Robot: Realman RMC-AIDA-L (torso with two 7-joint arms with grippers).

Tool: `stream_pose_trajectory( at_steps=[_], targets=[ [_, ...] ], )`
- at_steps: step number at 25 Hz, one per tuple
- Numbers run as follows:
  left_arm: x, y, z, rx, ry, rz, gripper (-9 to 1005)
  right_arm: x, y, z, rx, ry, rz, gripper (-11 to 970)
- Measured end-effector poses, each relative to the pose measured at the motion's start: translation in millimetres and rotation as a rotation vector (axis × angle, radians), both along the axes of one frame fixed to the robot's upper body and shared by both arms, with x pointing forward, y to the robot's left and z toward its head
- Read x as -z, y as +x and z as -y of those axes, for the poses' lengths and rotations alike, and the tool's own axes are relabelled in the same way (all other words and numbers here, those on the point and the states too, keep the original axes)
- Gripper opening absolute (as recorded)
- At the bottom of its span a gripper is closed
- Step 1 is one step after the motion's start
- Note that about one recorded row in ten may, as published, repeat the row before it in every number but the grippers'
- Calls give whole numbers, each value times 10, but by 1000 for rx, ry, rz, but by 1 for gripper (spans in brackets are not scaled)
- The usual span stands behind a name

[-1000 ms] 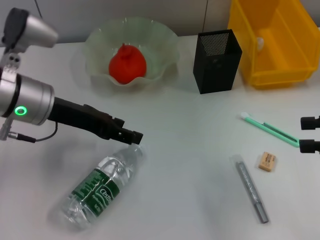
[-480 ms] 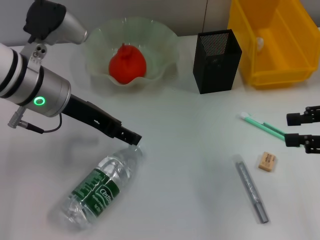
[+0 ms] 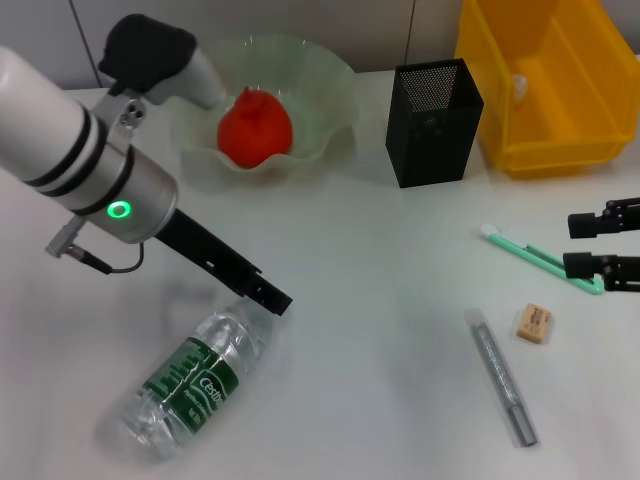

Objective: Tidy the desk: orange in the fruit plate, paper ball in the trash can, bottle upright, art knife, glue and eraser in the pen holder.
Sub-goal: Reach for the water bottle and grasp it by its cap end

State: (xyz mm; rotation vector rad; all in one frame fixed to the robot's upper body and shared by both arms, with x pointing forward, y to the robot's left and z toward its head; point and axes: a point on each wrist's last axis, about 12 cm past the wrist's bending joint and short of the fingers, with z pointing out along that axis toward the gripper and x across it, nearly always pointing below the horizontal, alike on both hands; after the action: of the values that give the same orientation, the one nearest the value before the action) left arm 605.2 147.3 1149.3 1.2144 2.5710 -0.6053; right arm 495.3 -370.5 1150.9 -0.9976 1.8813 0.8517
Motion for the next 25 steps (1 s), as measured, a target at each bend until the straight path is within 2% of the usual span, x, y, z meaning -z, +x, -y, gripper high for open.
stream_pose_trajectory(
  at_steps=[4, 10, 25],
  targets=[
    [-23, -3, 90, -7, 18, 28, 764, -14, 42, 7, 12, -6, 5, 499],
    [-21, 18, 104, -31, 14, 46, 756, -12, 58, 14, 23, -10, 8, 447],
    [30, -37, 232, -10, 32, 49, 737, 8, 51, 32, 38, -17, 13, 444]
  ],
)
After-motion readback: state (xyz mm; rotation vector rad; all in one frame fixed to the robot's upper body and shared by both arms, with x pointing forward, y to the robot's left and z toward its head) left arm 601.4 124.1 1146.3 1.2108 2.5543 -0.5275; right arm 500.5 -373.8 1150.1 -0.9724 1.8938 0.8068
